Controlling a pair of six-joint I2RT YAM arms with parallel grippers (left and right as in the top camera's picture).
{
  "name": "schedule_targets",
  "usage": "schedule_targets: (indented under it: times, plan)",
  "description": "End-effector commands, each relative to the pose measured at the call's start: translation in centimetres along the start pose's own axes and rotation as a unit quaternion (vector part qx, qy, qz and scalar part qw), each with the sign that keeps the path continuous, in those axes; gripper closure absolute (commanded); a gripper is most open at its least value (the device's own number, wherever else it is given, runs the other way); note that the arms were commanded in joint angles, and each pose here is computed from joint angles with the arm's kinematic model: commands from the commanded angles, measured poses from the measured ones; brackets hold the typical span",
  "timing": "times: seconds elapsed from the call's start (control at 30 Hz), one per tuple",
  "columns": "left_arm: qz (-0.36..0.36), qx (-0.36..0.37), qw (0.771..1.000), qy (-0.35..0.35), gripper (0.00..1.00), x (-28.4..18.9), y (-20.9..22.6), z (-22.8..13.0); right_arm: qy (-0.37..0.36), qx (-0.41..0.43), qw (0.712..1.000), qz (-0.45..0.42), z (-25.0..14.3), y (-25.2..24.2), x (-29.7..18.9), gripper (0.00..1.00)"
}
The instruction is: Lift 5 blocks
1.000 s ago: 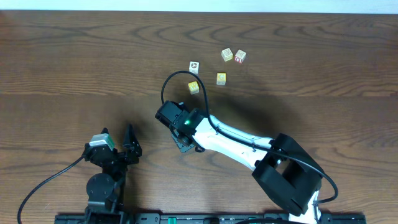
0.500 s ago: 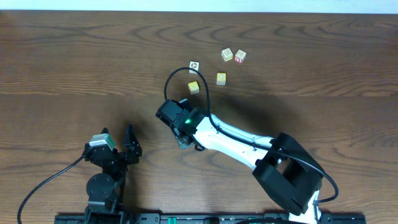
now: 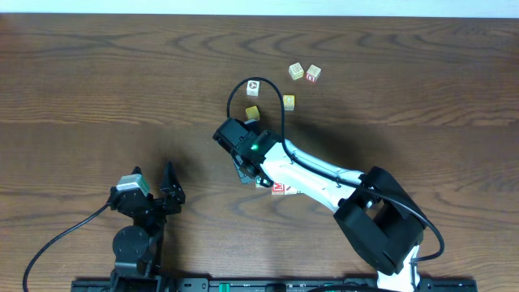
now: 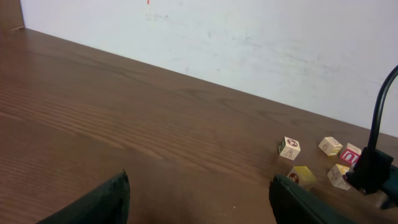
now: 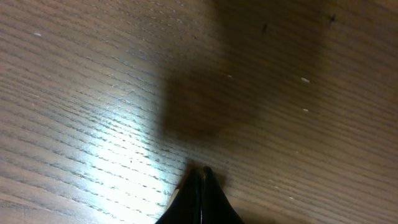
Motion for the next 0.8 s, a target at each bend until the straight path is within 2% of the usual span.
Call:
schedule_targets:
  times: [0.0, 0.77]
  plan:
    - [0.017, 0.005, 1.0, 0.024, 0.28, 0.1, 0.6, -1.2, 0.004, 0.007, 1.0, -0.002, -0.2, -0.1, 0.2, 0.99]
    - [0.017, 0.005, 1.0, 0.024, 0.28, 0.1, 0.6, -1.2, 0.039, 0.007, 0.999, 0.001, -1.4, 0.2, 0.0, 0.99]
Point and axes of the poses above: each gripper's point midway between its finger pads, its own x axis out along the fingers, its own y axis along the line the jaws close on, z = x × y, the point moved 9 cm from there along -x, back along the fingers, and after that the axes turned 3 degrees about -x, right-handed, at the moved point
